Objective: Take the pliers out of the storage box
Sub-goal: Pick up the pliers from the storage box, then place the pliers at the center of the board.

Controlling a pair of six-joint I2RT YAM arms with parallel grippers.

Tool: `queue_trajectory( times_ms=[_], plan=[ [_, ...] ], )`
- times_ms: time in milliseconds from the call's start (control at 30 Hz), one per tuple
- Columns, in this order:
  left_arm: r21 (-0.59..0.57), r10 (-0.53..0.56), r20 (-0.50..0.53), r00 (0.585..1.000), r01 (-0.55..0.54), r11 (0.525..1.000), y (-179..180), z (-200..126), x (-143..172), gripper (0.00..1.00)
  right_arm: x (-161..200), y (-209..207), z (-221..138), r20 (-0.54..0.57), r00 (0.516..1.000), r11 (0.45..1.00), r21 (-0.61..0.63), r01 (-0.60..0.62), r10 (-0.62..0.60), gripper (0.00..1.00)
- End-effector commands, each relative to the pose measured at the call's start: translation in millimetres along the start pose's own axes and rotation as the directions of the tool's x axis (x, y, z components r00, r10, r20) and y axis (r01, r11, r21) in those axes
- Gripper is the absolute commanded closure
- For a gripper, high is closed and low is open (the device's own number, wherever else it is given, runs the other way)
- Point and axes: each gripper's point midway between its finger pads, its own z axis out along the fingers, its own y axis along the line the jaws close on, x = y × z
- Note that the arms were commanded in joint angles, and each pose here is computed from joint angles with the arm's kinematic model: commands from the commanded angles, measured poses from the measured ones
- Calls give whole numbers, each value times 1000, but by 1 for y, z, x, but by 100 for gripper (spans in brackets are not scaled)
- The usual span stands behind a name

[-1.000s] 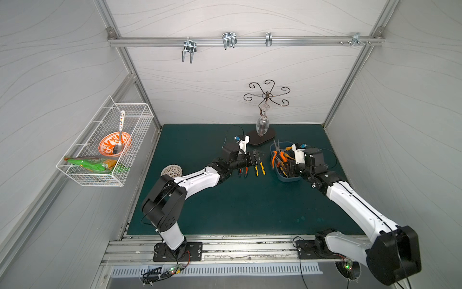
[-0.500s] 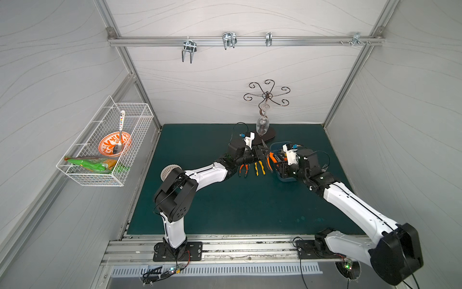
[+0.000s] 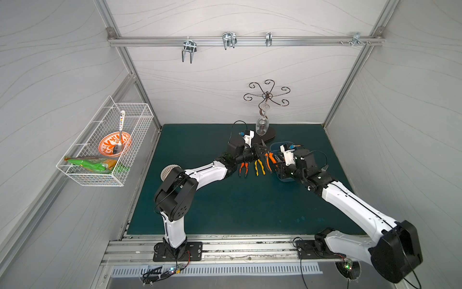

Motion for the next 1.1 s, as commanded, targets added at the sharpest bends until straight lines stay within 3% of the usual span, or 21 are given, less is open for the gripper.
queue_trajectory(
  times_ms=[0, 200, 333, 567, 700, 933, 1067],
  plan=[
    [88, 36, 27, 999, -39, 995, -24, -9, -14, 100, -24, 21, -9, 66, 995, 995, -55, 83, -80, 81],
    [101, 79, -14, 997, -78, 992, -18, -35, -14, 100, -20, 34, -18, 68, 990, 984, -124, 128, -120, 27],
    [50, 132, -59, 989, -130, 990, -4, -55, -3, 100, -17, 37, -17, 57, 988, 978, -143, 151, -144, 10],
    [-131, 146, -206, 968, -175, 976, 43, -95, 8, 100, -12, 52, -2, 31, 982, 960, -206, 189, -186, 1],
    [-230, 156, -303, 940, -231, 946, 70, -120, -1, 100, -10, 63, 11, -1, 965, 941, -222, 256, -263, 1],
    [-284, 174, -348, 921, -280, 917, 108, -143, -36, 100, -12, 89, 16, -9, 929, 902, -243, 357, -370, 1],
    [-327, 98, -403, 910, -243, 913, 139, -152, -51, 100, -10, 100, 15, 5, 923, 890, -266, 371, -384, 1]
  ],
)
